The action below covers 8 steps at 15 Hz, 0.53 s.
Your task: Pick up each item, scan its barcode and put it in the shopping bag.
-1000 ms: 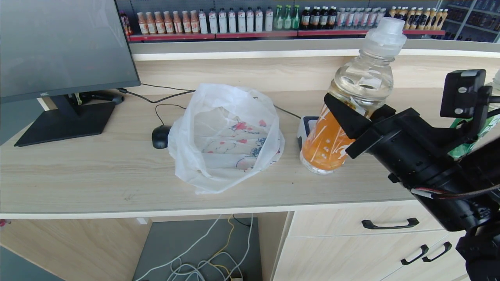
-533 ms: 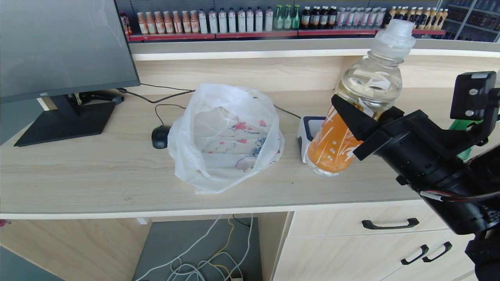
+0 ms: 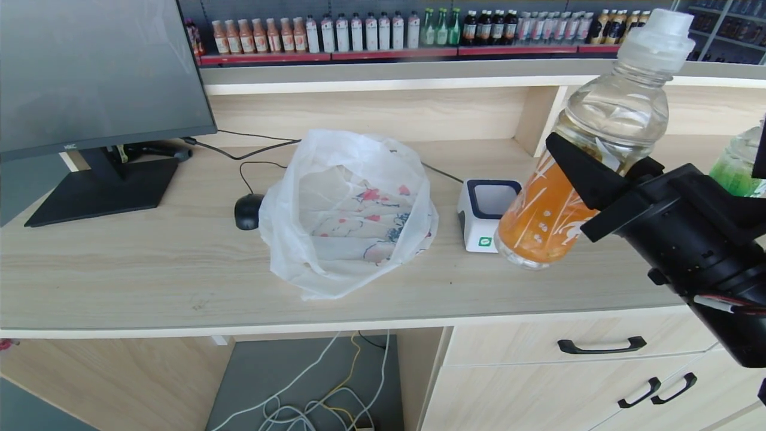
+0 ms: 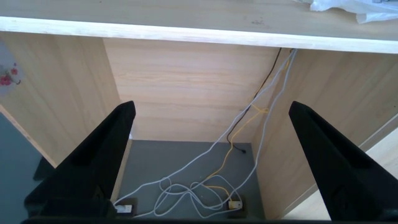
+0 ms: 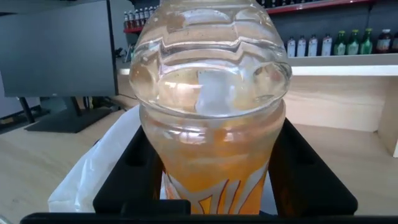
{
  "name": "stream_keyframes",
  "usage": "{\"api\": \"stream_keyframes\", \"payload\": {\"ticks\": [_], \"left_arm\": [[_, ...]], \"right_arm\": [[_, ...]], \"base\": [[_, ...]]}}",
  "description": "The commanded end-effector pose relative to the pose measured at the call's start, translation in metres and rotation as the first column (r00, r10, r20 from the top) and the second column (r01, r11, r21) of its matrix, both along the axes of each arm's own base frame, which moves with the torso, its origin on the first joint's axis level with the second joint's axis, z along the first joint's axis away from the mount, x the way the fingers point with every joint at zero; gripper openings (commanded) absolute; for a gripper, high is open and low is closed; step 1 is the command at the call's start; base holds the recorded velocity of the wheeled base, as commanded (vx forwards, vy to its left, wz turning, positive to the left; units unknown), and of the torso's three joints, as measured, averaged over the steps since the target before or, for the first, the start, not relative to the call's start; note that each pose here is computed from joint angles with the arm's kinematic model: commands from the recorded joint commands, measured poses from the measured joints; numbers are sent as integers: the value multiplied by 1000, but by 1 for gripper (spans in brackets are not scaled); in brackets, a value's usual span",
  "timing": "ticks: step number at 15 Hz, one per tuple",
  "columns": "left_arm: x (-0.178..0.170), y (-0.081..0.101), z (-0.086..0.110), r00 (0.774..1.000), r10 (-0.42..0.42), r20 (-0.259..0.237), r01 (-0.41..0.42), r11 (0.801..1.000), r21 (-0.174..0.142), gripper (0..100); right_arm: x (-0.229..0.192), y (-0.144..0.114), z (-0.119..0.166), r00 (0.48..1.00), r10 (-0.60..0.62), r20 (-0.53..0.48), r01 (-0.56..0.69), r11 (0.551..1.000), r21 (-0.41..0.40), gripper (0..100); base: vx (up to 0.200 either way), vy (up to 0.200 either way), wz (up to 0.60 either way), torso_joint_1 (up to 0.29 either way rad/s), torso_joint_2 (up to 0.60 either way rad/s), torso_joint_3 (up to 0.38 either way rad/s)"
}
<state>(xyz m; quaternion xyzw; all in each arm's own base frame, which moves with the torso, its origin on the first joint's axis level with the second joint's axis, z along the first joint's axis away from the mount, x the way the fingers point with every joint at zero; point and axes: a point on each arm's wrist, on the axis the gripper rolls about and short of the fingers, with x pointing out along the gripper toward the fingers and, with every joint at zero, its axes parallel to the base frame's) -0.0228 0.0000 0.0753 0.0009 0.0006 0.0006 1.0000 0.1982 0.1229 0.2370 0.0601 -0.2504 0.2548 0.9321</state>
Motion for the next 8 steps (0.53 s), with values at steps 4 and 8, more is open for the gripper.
{"api": "stream_keyframes", "payload": {"ticks": [4, 8], "left_arm": [[0, 0, 0, 1000, 0, 0, 0, 1000, -2, 100], [0, 0, 0, 1000, 0, 0, 0, 1000, -2, 100]], "right_arm": [[-1, -1, 3, 1000, 0, 12, 0, 1000, 6, 0], [-3, -2, 2, 1000, 0, 9, 0, 1000, 5, 0]], "base": [[0, 200, 0, 0, 2, 5], [0, 200, 0, 1, 4, 4]]}}
